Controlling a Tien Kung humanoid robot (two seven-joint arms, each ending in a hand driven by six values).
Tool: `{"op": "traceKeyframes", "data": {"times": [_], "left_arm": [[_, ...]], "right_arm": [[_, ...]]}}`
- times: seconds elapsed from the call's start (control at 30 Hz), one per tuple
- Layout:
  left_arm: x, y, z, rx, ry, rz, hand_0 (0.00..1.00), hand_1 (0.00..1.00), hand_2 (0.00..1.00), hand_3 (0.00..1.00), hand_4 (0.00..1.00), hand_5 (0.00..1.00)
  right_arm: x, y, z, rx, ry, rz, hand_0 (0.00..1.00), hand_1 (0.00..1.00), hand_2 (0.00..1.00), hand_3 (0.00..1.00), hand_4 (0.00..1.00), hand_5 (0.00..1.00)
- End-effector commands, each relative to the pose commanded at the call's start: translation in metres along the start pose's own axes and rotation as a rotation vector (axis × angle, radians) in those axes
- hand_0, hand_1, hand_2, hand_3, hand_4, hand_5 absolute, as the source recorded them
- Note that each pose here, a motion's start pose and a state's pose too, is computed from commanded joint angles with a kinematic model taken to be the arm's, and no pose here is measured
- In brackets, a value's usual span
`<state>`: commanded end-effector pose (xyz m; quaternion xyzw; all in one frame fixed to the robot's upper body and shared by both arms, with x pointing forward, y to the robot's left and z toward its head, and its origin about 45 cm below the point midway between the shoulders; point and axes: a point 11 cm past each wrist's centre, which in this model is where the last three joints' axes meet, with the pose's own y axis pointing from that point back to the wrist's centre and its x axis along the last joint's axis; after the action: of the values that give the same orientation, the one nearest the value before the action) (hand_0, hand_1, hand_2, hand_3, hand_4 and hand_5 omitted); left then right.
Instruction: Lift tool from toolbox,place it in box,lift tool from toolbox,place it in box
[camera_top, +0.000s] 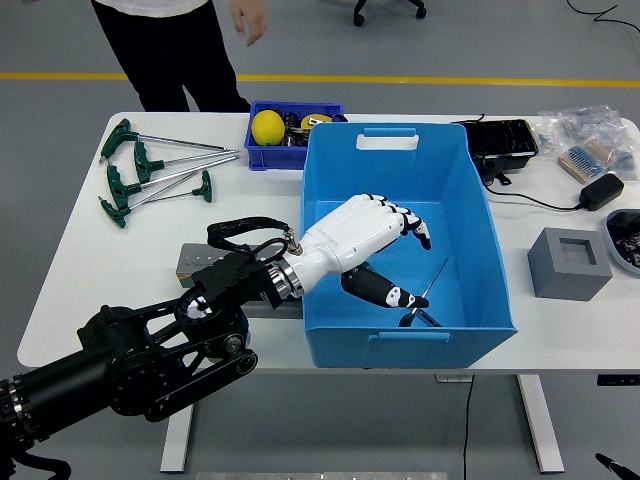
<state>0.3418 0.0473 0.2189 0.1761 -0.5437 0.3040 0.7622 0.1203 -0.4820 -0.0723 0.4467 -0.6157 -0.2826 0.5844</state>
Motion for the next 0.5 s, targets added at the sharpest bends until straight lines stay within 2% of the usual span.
{"op": "traceKeyframes", "data": {"times": [0.03,0.17,0.2,0.23,0.33,0.4,0.43,0.5], "left_arm": [[0.001,0.001,-0.002,0.008,0.004,0.006,0.956,0.953,0.998,0.852,0.998,0.645],[0.011,0.008,-0.013,0.055,0.063,0.088,0.956,0.953,0.998,0.852,0.998,0.645],[0.018,0.012,-0.02,0.085,0.118,0.148,0.956,0.953,0.998,0.852,0.998,0.645],[0.023,0.016,-0.027,0.11,0.162,0.196,0.948,0.939,0.998,0.87,0.998,0.689],[0.042,0.034,-0.048,0.199,0.308,0.364,0.948,0.939,0.998,0.87,0.998,0.689],[0.056,0.049,-0.064,0.274,0.407,0.488,0.948,0.939,0.998,0.87,0.998,0.689],[0.062,0.057,-0.07,0.302,0.449,0.541,0.848,0.843,0.887,0.771,0.998,0.709],[0.075,0.078,-0.083,0.357,0.551,0.659,0.848,0.843,0.887,0.771,0.998,0.709]], "right_arm": [[0.0,0.0,0.001,-0.001,0.0,0.0,0.771,0.691,0.729,0.694,0.982,0.78],[-0.001,0.0,0.002,-0.004,0.0,-0.002,0.771,0.691,0.729,0.694,0.982,0.78],[-0.001,0.0,0.002,-0.004,-0.001,-0.002,0.771,0.691,0.729,0.694,0.982,0.78],[-0.002,0.0,0.002,-0.005,0.0,-0.003,0.771,0.693,0.729,0.694,0.981,0.778],[-0.003,0.0,0.004,-0.007,-0.001,-0.006,0.771,0.693,0.729,0.694,0.981,0.778],[-0.004,0.0,0.004,-0.008,0.001,-0.006,0.771,0.693,0.729,0.694,0.981,0.778],[-0.004,0.0,0.005,-0.008,0.001,-0.007,0.771,0.691,0.729,0.693,0.98,0.778],[-0.004,0.0,0.006,-0.009,0.001,-0.007,0.771,0.691,0.729,0.693,0.98,0.778]]}}
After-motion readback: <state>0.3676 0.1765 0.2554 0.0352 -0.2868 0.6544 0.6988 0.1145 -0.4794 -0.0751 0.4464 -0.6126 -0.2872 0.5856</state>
